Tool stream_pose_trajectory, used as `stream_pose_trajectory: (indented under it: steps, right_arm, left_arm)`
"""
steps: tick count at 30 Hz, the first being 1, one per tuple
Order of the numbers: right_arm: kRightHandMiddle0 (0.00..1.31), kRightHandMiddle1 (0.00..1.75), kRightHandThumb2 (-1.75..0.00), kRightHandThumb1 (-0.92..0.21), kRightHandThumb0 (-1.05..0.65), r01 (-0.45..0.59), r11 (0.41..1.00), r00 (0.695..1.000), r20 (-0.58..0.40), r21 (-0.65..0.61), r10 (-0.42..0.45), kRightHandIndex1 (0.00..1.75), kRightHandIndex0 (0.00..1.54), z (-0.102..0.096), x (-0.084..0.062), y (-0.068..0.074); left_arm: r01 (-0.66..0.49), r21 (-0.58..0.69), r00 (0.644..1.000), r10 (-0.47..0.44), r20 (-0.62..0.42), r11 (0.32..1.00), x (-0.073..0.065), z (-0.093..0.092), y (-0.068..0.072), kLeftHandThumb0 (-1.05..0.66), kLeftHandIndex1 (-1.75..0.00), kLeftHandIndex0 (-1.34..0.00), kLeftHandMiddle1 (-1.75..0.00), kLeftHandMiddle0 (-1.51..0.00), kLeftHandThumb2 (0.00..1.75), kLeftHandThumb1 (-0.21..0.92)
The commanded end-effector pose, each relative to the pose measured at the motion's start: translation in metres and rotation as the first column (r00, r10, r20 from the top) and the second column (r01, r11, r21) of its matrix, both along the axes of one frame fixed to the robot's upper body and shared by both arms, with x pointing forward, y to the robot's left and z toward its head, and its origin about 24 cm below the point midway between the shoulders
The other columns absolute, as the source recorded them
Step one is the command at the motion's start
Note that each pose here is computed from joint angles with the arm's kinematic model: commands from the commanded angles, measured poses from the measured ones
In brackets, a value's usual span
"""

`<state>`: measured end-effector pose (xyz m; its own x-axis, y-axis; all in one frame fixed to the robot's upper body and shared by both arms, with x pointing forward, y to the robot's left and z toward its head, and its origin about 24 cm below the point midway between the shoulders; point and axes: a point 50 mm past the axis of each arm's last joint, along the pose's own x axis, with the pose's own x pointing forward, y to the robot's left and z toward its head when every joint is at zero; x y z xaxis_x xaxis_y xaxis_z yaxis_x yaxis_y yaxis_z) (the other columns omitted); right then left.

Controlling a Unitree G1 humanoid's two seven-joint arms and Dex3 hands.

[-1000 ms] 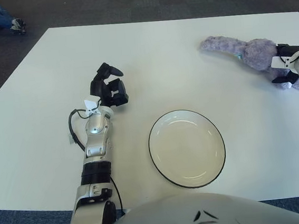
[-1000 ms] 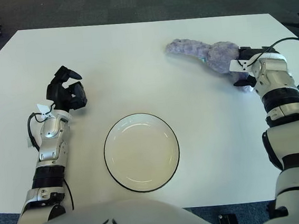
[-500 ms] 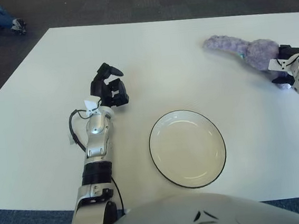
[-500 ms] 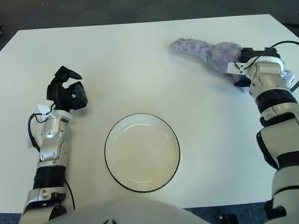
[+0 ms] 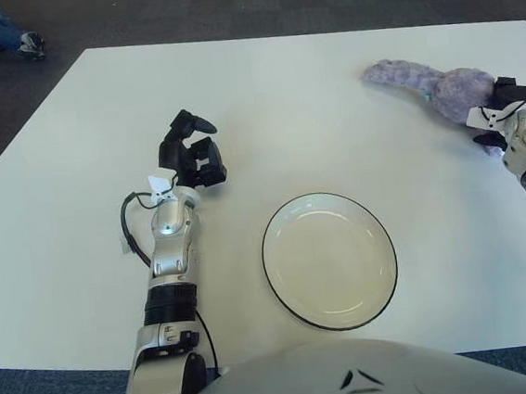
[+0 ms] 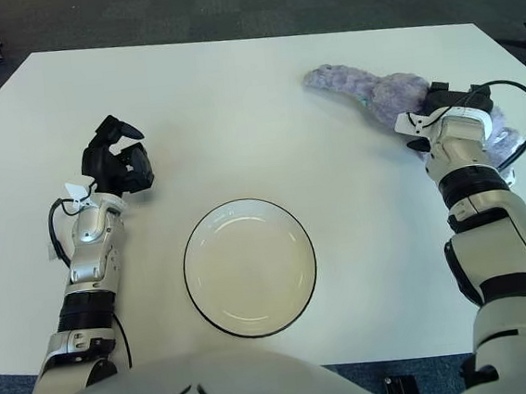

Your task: Put the doll into the plate.

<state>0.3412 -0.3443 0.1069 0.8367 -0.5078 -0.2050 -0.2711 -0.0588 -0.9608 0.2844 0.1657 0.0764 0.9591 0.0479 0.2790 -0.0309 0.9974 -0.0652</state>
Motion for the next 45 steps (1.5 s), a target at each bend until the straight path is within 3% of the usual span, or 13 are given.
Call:
stream_pose_trajectory:
  steps: [1,6,8,11,15,19,32,34,36,38,45]
  right_arm:
    - [0.00,1.45,-1.26,-0.35,0.45,0.035,0.996,0.996,-0.091,0.080,-0.028,1.75,0.57,-0.027,-0.011,-0.003]
    - [0.06,1.68,-1.29,-0.33,0.46,0.019,0.995,0.996,-0.091,0.098,-0.010,1.75,0.58,-0.028,-0.010,-0.003]
    - [0.25,1.71,-1.27,-0.35,0.23,0.013,0.995,0.996,-0.090,0.103,-0.003,1.75,0.52,-0.029,-0.011,-0.003]
    - [0.41,1.71,-1.37,-0.26,0.08,-0.014,0.993,0.996,-0.082,0.115,0.023,1.74,0.61,-0.030,-0.013,-0.005]
    - [0.60,1.74,-1.36,-0.19,0.02,-0.046,0.990,0.997,-0.049,0.131,0.053,1.43,0.74,-0.031,-0.014,-0.005]
    - [0.54,1.74,-1.37,-0.26,0.00,-0.057,0.988,0.998,-0.018,0.146,0.060,1.67,0.57,-0.030,-0.014,-0.005]
    - [0.53,1.75,-1.37,-0.28,0.00,-0.052,0.958,0.995,0.099,0.282,0.025,1.73,0.52,-0.026,-0.013,-0.007]
    - [0.61,1.75,-1.50,-0.16,0.00,-0.046,0.946,0.993,0.114,0.320,0.010,1.74,0.61,-0.025,-0.013,-0.007]
    - [0.67,1.75,-1.52,-0.07,0.00,-0.042,0.936,0.992,0.124,0.349,-0.002,1.51,0.80,-0.024,-0.013,-0.007]
    - [0.70,1.75,-1.55,-0.01,0.00,-0.034,0.918,0.991,0.133,0.396,-0.020,1.39,0.92,-0.022,-0.013,-0.008]
    - [0.72,1.75,-1.60,0.06,0.00,-0.024,0.809,0.980,0.173,0.587,-0.096,1.33,1.01,0.001,-0.010,-0.004]
  left_arm:
    - [-0.005,-0.002,1.000,0.005,0.002,1.000,-0.002,-0.001,0.003,-0.51,-1.75,-0.67,-1.75,-1.23,1.40,0.24]
    - [-0.001,0.001,1.000,0.001,0.001,1.000,-0.002,-0.002,0.003,-0.50,-1.75,-0.66,-1.75,-1.23,1.39,0.26]
    - [0.000,0.001,1.000,0.000,0.000,1.000,-0.002,-0.002,0.003,-0.50,-1.75,-0.66,-1.75,-1.23,1.39,0.26]
    - [0.000,-0.001,1.000,0.000,0.000,1.000,-0.002,-0.002,0.003,-0.50,-1.75,-0.66,-1.75,-1.23,1.39,0.26]
    - [-0.001,-0.003,1.000,0.001,-0.001,1.000,-0.002,-0.002,0.003,-0.50,-1.75,-0.66,-1.75,-1.22,1.39,0.26]
    - [-0.002,-0.002,1.000,0.002,-0.002,1.000,-0.001,-0.002,0.003,-0.50,-1.75,-0.66,-1.75,-1.22,1.39,0.26]
    - [0.001,0.007,1.000,-0.001,-0.005,1.000,-0.001,-0.003,0.003,-0.50,-1.75,-0.66,-1.75,-1.21,1.38,0.26]
    - [0.003,0.007,1.000,-0.003,-0.005,1.000,-0.001,-0.003,0.003,-0.50,-1.75,-0.65,-1.75,-1.21,1.38,0.27]
    - [0.004,0.006,1.000,-0.004,-0.005,1.000,-0.001,-0.003,0.003,-0.50,-1.75,-0.65,-1.75,-1.21,1.37,0.27]
    - [0.004,0.008,1.000,-0.004,-0.006,1.000,-0.001,-0.003,0.003,-0.50,-1.75,-0.65,-1.75,-1.21,1.37,0.27]
    - [0.002,0.019,1.000,-0.002,-0.012,1.000,0.000,-0.003,0.003,-0.50,-1.75,-0.64,-1.75,-1.22,1.36,0.28]
